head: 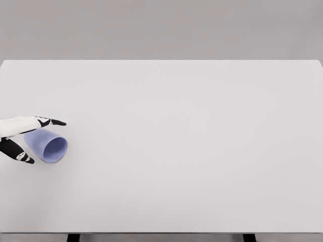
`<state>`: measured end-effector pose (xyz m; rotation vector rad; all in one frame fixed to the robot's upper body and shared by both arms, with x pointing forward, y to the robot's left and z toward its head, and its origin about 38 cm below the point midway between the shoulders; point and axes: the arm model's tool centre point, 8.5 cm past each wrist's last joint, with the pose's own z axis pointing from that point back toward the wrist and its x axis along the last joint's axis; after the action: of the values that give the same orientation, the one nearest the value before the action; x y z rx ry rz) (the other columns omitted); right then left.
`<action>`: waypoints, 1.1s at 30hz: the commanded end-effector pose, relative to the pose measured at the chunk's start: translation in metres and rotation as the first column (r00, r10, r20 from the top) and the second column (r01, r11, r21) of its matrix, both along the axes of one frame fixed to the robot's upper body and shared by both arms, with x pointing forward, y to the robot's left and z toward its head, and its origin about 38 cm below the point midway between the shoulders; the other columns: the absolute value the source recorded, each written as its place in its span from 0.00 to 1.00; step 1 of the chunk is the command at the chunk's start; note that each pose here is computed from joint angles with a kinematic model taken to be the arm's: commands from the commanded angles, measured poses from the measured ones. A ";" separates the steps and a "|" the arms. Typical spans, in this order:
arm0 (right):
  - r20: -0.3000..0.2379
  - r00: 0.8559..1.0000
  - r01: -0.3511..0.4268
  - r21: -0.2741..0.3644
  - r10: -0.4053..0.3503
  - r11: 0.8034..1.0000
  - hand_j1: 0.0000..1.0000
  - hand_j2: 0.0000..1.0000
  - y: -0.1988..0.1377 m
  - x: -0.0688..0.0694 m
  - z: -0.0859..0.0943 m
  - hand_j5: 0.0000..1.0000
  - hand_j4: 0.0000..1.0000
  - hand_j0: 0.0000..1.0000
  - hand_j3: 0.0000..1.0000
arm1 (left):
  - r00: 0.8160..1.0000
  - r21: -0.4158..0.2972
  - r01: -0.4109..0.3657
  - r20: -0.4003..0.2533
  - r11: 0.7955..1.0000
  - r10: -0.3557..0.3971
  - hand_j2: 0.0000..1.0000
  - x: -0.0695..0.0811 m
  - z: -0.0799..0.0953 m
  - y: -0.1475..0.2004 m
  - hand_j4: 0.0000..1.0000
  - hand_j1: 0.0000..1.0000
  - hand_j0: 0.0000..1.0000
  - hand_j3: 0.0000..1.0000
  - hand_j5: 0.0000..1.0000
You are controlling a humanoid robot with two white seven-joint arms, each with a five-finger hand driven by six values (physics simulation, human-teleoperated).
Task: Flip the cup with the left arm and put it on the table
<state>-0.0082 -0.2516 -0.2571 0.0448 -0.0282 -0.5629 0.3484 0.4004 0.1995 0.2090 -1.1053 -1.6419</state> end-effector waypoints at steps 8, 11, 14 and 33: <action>0.000 1.000 0.000 0.000 0.000 1.000 1.00 1.00 0.000 0.000 0.000 1.00 1.00 1.00 1.00 | 0.997 0.049 -0.072 -0.039 0.996 0.074 0.97 0.002 -0.021 -0.007 0.97 0.97 0.97 0.97 0.97; 0.000 1.000 0.000 0.000 0.000 1.000 1.00 1.00 0.000 0.000 0.000 1.00 1.00 1.00 1.00 | 0.993 0.066 -0.100 -0.059 0.993 0.104 0.74 0.000 -0.026 -0.004 0.74 0.74 0.74 0.74 0.74; 0.000 1.000 0.000 0.000 0.000 1.000 1.00 1.00 0.000 0.000 0.000 1.00 1.00 1.00 1.00 | 0.993 0.049 -0.086 -0.073 0.995 0.089 0.52 -0.004 -0.029 -0.009 0.52 0.52 0.52 0.52 0.52; 0.000 1.000 0.000 0.000 0.000 1.000 1.00 1.00 0.000 0.000 0.000 1.00 1.00 1.00 1.00 | 0.959 -0.858 -0.248 -0.282 0.450 -0.010 0.50 0.017 -0.020 -0.078 0.50 0.50 0.50 0.50 0.50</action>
<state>-0.0082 -0.2516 -0.2571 0.0448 -0.0282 -0.5629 0.3558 0.3345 0.1831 -0.4997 -1.5281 -0.8904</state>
